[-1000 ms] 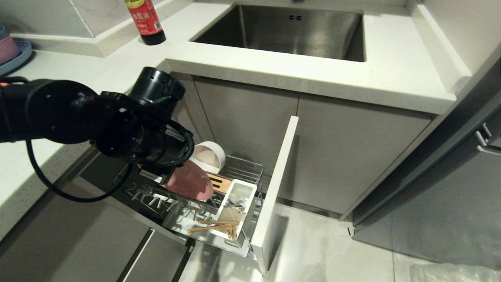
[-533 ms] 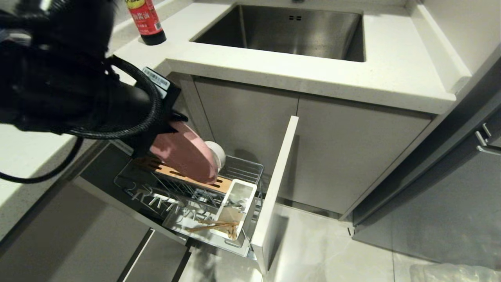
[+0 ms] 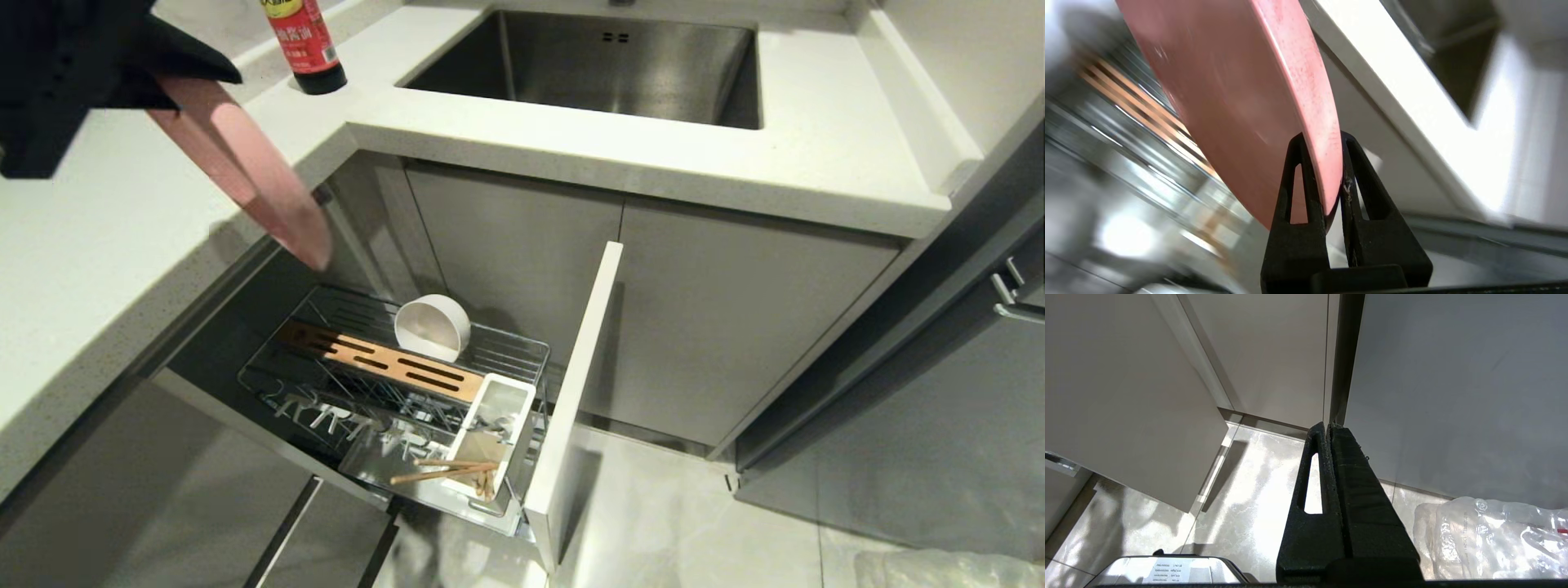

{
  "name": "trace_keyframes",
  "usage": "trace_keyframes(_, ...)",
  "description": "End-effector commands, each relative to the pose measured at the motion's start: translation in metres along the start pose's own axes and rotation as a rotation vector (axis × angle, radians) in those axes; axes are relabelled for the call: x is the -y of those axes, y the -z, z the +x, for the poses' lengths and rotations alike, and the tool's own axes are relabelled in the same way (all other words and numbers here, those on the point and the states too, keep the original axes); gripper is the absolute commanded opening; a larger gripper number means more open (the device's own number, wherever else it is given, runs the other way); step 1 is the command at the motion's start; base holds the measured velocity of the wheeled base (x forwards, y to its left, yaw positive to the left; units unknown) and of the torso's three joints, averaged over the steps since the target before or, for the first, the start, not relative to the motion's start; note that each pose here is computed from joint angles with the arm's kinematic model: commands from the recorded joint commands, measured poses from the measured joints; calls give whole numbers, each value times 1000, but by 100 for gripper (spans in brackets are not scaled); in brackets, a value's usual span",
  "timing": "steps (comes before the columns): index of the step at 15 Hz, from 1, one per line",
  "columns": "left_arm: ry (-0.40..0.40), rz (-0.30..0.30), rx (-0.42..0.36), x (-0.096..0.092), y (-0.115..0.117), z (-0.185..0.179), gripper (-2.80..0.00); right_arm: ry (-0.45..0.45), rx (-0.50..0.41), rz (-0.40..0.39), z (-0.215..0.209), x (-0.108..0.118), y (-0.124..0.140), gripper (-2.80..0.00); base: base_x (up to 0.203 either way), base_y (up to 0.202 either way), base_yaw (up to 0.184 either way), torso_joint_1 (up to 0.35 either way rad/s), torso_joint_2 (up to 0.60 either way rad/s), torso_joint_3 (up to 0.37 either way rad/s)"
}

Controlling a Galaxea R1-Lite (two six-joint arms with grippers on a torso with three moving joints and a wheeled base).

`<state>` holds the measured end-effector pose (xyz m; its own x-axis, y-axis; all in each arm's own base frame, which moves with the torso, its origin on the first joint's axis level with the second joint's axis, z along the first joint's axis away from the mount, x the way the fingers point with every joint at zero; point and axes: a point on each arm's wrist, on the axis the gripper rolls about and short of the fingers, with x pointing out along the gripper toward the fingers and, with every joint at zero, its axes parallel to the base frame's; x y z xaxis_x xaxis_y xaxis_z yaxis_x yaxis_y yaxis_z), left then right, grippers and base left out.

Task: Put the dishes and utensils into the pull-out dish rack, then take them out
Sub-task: Take the plate out of the cupboard

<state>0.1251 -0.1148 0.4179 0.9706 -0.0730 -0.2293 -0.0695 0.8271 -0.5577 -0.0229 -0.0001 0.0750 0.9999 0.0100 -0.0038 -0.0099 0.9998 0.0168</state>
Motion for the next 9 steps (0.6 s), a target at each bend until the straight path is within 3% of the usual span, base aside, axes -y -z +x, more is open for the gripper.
trace_keyframes(1, -73, 127, 92, -8, -11, -9, -280, -1, -1, 0, 0, 0, 0, -280, 0, 0, 0, 0, 0, 0)
trace_keyframes(4, -234, 211, 179, -23, -23, -3, -280, 0, 0, 0, 0, 0, 0, -280, 0, 0, 0, 0, 0, 0)
trace_keyframes(9, -587, 334, 261, -63, -53, 11, -280, -1, 2, 0, 0, 0, 0, -280, 0, 0, 0, 0, 0, 0)
